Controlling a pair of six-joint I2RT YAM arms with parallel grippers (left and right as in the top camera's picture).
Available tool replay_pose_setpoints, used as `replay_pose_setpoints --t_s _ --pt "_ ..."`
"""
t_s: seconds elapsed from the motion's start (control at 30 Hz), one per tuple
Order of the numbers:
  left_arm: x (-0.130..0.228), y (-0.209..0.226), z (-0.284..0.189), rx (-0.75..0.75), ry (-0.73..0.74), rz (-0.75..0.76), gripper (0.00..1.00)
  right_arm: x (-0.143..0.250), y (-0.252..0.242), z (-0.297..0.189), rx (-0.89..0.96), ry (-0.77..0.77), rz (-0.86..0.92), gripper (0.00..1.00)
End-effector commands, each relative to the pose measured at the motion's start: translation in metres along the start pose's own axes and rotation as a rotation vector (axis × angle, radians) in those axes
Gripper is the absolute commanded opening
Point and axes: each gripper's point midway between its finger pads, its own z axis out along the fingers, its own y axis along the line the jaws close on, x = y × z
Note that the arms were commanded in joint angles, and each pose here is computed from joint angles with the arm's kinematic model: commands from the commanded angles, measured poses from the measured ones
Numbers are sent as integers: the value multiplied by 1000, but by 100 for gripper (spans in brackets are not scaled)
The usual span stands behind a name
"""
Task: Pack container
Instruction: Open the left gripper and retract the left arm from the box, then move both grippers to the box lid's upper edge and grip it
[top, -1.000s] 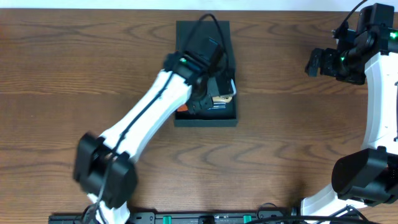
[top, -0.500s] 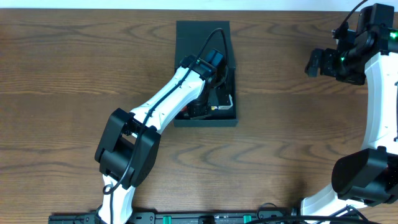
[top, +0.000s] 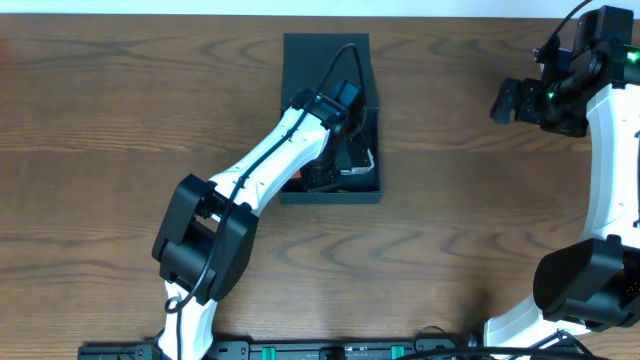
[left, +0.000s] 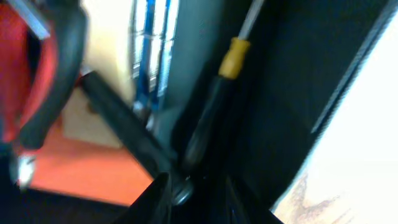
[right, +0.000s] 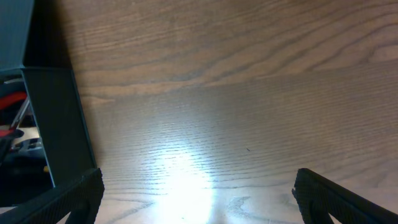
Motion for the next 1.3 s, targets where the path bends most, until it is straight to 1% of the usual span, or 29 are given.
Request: replay_pose_setpoints --t_s 0.0,0.1,0.17,0.2,0.23,0.27,0.3,0.33,0.37,0.4,0.47,0.53,0.63,0.7,0.77,0.83,1.0,1.1,1.27 --pt "0 29 -52 -195 -37 -92 27 -1 3 -4 -8 -10 12 99" --pt "13 53 -90 -326 -69 -236 28 -2 3 -4 -9 -12 12 99" --pt "29 64 -112 -373 -107 -347 28 -2 4 -4 -11 -12 13 99" --pt "40 71 -124 -390 -134 -425 28 -2 5 -4 -20 -13 12 99" --pt "52 78 -134 -404 -157 -509 28 -3 8 -4 -35 -16 12 95" --pt "68 87 -143 -418 -180 -610 27 -4 11 -4 -56 -23 10 83" --pt "84 96 -150 -430 -196 -699 21 -7 15 -4 -78 -33 9 68" --pt "104 106 -155 -441 -207 -796 11 -11 20 -2 -109 -49 9 52" --pt "121 114 -157 -445 -212 -873 6 -14 23 -1 -126 -59 19 38" --pt "137 123 -157 -437 -227 -946 6 -19 27 3 -149 -77 39 24" --pt "154 138 -151 -362 -296 -1030 6 -30 37 15 -204 -119 99 1" --pt "155 153 -143 -261 -408 -1070 6 -40 50 32 -279 -159 141 1" --pt "142 173 -134 -110 -588 -1069 6 -45 75 57 -429 -195 165 1" --pt "131 183 -127 -8 -693 -1051 6 -45 93 69 -538 -207 148 1" --pt "123 191 -117 85 -761 -1056 6 -43 110 80 -639 -220 102 1" --pt "119 199 -100 148 -784 -1086 6 -42 124 92 -710 -219 83 1" --pt "112 217 -50 243 -773 -1197 6 -42 142 137 -738 -178 111 1" --pt "104 220 -28 316 -791 -1207 6 -40 153 167 -766 -142 151 1" --pt "102 217 10 379 -744 -1236 6 -33 173 209 -849 -93 184 1"
